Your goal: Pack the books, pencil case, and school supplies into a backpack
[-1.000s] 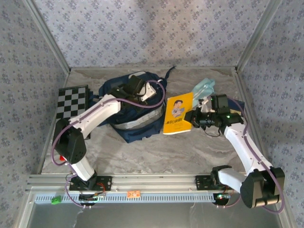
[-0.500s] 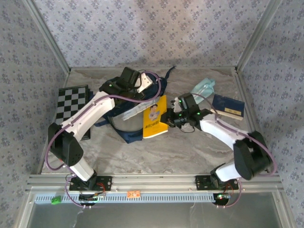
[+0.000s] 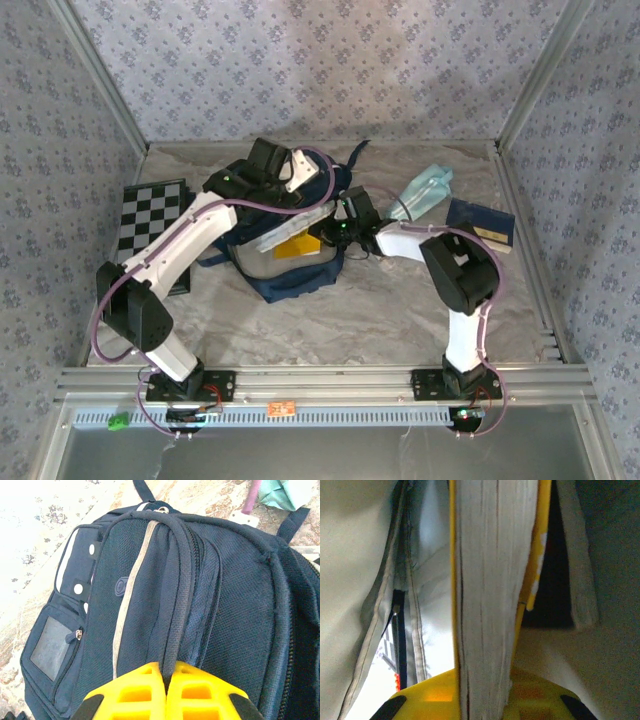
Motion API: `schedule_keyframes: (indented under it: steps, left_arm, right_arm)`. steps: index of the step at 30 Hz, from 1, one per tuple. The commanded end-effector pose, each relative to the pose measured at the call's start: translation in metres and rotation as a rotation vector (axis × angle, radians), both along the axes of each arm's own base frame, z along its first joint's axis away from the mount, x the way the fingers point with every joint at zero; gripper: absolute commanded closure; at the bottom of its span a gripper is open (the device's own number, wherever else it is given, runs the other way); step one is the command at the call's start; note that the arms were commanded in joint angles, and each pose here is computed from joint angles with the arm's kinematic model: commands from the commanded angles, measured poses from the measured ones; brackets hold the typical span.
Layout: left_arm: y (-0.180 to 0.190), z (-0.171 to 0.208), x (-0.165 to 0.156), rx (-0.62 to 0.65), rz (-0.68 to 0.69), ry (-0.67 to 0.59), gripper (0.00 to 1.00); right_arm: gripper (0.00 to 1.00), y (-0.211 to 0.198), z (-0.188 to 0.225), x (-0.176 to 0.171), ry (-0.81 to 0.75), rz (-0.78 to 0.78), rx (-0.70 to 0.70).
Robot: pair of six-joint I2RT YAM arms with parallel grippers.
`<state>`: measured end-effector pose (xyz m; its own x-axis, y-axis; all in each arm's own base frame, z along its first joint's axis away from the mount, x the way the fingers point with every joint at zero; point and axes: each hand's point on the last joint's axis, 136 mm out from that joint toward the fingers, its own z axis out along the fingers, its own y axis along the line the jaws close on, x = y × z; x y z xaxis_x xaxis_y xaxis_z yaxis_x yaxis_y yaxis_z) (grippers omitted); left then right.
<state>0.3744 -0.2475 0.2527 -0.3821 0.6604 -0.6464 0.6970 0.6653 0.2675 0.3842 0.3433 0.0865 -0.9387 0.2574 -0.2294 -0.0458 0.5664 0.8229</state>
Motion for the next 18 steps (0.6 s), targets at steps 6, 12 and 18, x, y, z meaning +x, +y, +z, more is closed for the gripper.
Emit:
schedule_keyframes:
  steps: [6,12,18]
  left_arm:
    - [0.0,0.063,0.002,-0.158,-0.014,-0.141,1.0]
    - [0.006,0.057,0.002,-0.166,-0.006,-0.13,1.0]
    - [0.005,0.049,0.002,-0.175,-0.01,-0.113,1.0]
  right_arm:
    - [0.52,0.002,0.029,0.028,-0.129,-0.024,-0.022]
    - [0.33,-0.03,0.023,-0.011,-0.11,-0.04,-0.27]
    - [0.33,-0.044,0.038,-0.037,-0.134,-0.05,-0.305]
